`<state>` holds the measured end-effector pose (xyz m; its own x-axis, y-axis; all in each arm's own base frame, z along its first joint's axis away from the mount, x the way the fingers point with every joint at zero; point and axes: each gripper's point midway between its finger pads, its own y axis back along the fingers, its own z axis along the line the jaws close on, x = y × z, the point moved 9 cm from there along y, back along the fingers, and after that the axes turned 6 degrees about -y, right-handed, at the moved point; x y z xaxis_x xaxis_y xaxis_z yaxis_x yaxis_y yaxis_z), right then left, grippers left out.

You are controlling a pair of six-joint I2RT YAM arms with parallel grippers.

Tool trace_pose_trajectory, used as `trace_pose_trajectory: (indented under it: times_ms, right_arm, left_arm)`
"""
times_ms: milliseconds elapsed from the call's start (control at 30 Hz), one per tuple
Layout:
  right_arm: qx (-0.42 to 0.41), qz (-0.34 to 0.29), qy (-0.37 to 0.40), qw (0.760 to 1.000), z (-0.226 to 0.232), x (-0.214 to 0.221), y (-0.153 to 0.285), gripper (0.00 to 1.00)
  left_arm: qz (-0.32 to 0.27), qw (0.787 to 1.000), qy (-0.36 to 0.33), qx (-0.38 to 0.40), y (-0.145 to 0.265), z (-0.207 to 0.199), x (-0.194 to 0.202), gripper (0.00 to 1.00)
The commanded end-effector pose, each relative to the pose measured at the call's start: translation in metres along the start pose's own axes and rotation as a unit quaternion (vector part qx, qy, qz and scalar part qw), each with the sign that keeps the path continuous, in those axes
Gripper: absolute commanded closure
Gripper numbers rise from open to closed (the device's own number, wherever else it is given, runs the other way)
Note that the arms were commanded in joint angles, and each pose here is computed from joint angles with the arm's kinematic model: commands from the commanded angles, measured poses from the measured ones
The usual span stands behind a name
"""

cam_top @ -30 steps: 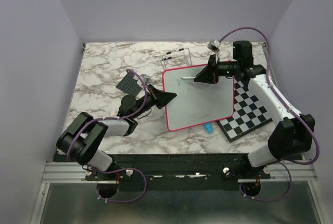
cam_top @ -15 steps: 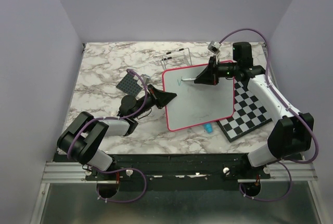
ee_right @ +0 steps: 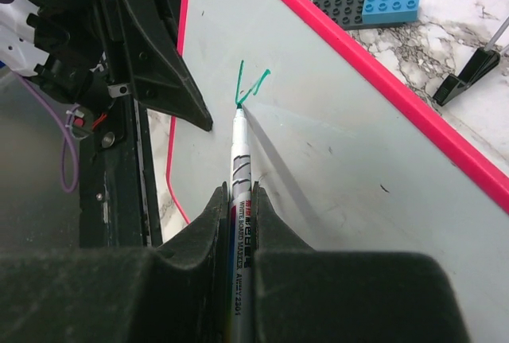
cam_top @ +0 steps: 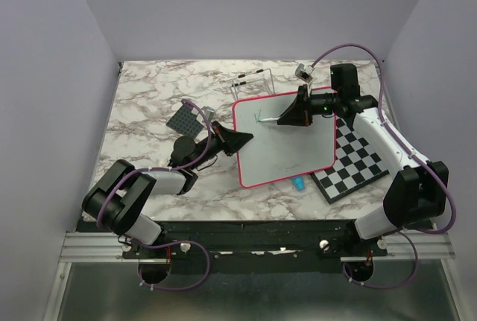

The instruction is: Write a sentence on the whiteboard

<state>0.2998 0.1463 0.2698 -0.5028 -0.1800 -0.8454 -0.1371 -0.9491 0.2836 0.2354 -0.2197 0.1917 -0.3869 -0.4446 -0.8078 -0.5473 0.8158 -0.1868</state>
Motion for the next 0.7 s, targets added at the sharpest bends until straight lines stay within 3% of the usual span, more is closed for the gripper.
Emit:
trace_pose_trajectory:
  times_ms: [0,667]
  right_arm:
    - [-0.019,0.008,0.000,1.000,0.0062,0.0052,-0.0027,0.99]
    - [-0.011,0.018,-0.015,1.000,0.0007,0.0092,-0.0058,0.99]
  left_arm:
    - [-0.039,0.996,-0.058,0.049,-0.0071,-0.0113,-0.0164,1.00]
    - [-0.039,0.996,-0.059,0.051,-0.0066,-0.0112,-0.0156,1.00]
